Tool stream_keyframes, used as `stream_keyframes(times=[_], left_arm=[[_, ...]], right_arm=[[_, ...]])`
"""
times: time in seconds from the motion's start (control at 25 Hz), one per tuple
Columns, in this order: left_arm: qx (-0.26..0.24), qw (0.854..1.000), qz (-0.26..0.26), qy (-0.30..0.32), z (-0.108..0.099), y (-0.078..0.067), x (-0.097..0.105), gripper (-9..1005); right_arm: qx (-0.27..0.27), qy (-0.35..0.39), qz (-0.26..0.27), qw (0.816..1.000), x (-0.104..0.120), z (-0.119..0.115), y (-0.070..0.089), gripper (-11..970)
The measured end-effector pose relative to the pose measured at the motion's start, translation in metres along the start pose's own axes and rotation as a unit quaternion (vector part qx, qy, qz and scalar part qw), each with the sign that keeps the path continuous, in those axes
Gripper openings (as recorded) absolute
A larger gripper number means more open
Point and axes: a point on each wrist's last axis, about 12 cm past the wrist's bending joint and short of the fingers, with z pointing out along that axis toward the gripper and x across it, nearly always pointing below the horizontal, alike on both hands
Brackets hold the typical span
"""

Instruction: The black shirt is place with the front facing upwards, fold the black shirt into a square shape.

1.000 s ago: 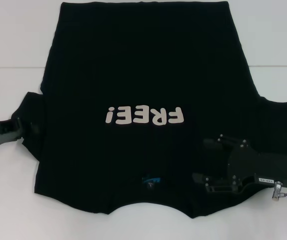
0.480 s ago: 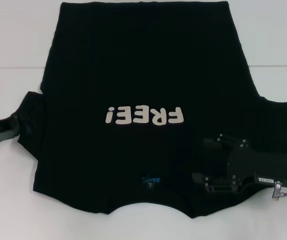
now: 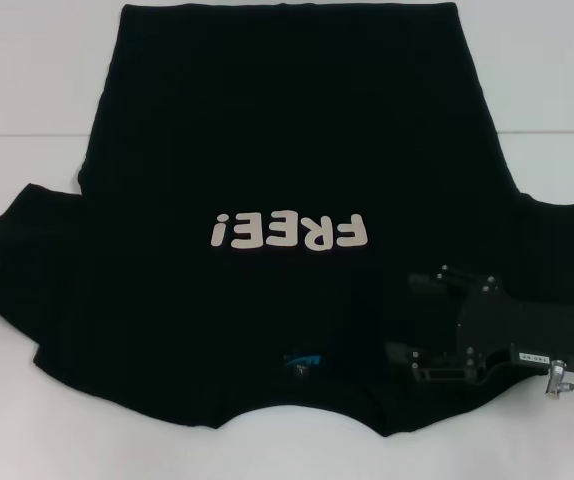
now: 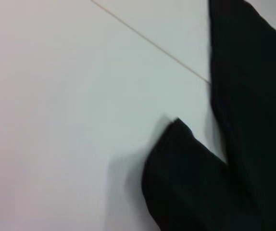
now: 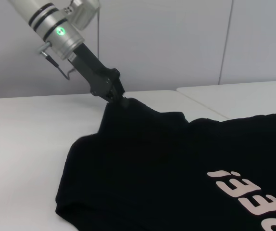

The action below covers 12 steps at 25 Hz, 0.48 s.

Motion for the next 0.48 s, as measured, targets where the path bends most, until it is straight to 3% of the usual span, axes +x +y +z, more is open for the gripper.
stream_keyframes(times=[0.28,0.48], left_arm=[[-0.004,1.000,-0.009,-0.010,-0.007,0.007,-0.001,12],[0.010,1.000,0.005,0.000,-0.002,-0.004,-0.004,15]], right_arm=[[0.000,0.001,-0.002,1.000,-0.001,0.000,-0.001,945],[0.000,0.000,-0.003,1.000,-0.001,0.000,-0.001,944]])
